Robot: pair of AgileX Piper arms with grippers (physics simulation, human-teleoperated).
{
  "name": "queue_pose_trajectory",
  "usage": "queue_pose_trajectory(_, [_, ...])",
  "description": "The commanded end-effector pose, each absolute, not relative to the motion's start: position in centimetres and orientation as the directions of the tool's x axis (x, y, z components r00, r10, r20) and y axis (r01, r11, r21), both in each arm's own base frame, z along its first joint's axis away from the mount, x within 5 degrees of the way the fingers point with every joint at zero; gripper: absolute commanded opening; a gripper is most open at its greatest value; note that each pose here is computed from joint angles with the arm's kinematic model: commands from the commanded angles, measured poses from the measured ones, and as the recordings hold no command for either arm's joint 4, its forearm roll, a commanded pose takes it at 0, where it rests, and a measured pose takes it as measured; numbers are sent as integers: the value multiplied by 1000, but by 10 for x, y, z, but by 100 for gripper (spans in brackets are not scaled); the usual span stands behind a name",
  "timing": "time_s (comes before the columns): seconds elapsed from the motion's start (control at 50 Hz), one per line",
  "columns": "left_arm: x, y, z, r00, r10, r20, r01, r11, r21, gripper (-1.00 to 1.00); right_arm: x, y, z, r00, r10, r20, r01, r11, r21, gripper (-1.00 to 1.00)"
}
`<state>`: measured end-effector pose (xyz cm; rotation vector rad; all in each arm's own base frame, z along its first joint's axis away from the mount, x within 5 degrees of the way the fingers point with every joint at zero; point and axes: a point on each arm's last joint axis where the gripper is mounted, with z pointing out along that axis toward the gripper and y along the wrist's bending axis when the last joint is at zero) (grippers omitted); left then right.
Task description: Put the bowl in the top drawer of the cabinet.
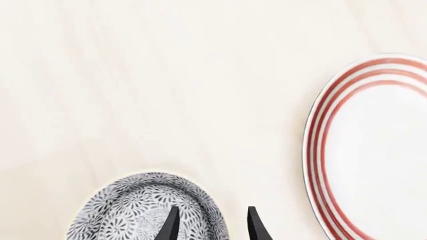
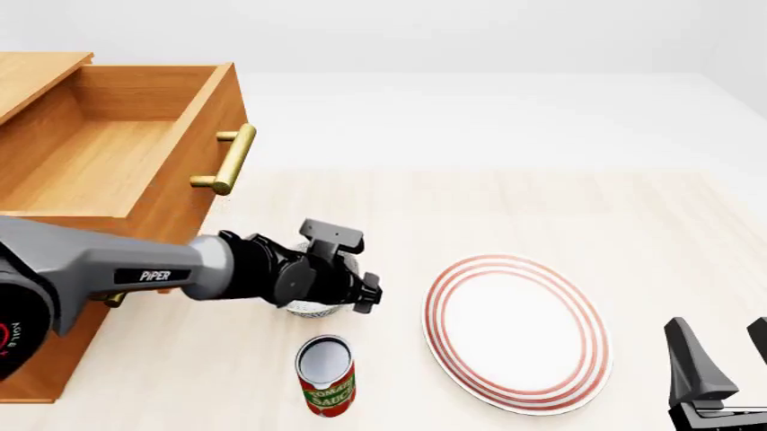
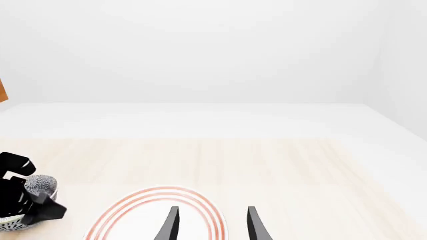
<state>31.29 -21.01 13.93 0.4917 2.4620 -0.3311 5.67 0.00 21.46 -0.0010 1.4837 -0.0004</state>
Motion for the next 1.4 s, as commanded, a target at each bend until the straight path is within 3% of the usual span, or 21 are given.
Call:
queue_pose_trajectory(0.02, [312, -212, 131, -760, 265, -594, 414, 902, -126, 100, 57, 0, 215, 87, -1, -996, 0, 1000, -1, 100])
queue_pose_trajectory(0.12, [313, -212, 129, -760, 266, -593, 413, 902, -126, 100, 57, 0, 215, 87, -1, -996, 0, 1000, -1, 100])
queue_pose_trajectory(0.14, [314, -211, 130, -757, 263, -598, 412, 903, -124, -100, 57, 0, 215, 87, -1, -996, 0, 1000, -1, 100])
queue_pose_trajectory(0.48, [305, -215, 139, -757, 271, -595, 424, 896, -130, -100, 57, 0, 215, 87, -1, -996, 0, 1000, -1, 100])
queue_pose_trajectory(0.8, [301, -219, 180, -711, 286, -642, 464, 877, -123, -100, 57, 0, 215, 87, -1, -996, 0, 1000, -1, 100])
queue_pose_trajectory(1.2, [296, -228, 278, -567, 349, -746, 572, 818, -51, -100, 57, 0, 215, 87, -1, -996, 0, 1000, -1, 100])
queue_pose_trajectory(1.4, [289, -233, 350, -442, 401, -802, 643, 765, 28, -100, 57, 0, 215, 87, -1, -996, 0, 1000, -1, 100])
